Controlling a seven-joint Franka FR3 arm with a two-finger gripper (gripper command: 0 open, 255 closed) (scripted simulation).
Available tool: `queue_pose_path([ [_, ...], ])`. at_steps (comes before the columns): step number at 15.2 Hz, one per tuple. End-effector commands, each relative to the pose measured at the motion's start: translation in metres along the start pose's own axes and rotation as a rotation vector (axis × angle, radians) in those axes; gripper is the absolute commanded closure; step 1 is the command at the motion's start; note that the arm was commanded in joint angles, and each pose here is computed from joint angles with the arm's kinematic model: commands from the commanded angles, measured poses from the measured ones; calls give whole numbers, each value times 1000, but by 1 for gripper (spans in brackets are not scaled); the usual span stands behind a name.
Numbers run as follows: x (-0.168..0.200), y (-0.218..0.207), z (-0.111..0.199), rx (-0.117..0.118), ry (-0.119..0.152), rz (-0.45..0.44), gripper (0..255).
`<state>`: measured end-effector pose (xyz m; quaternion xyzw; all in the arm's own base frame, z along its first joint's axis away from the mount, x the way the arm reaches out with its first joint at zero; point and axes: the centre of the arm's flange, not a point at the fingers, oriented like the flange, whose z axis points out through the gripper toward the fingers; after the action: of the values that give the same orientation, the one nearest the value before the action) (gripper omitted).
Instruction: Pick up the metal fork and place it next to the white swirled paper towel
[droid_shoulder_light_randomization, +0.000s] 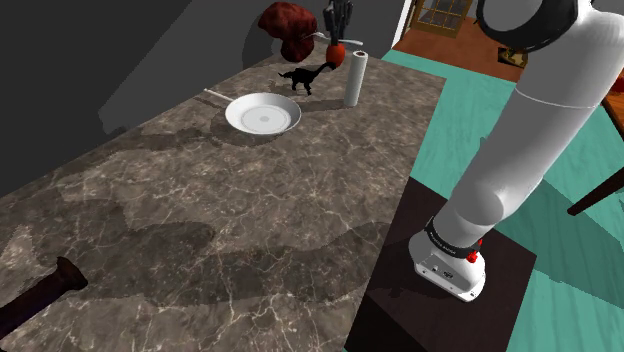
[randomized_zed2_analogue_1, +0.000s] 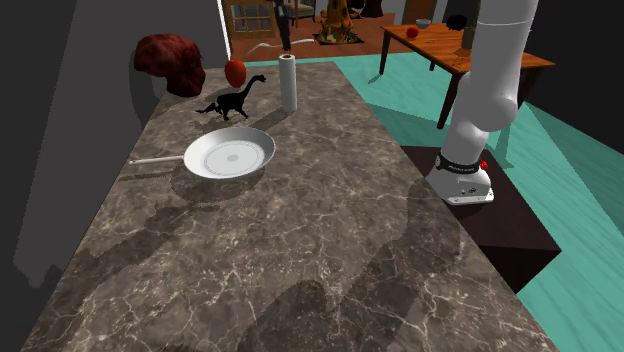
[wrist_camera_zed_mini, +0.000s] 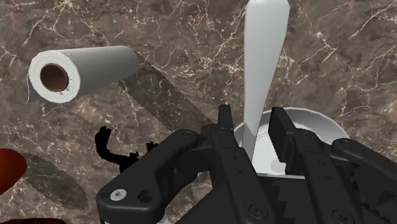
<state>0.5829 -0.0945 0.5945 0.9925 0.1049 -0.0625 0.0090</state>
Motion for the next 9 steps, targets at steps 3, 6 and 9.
queue_pose_path([
  [3,9,50,-1,0,1,-1,255],
  [6,16,89,-2,0,1,-1,255],
  [9,20,107,3,0,1,-1,255],
])
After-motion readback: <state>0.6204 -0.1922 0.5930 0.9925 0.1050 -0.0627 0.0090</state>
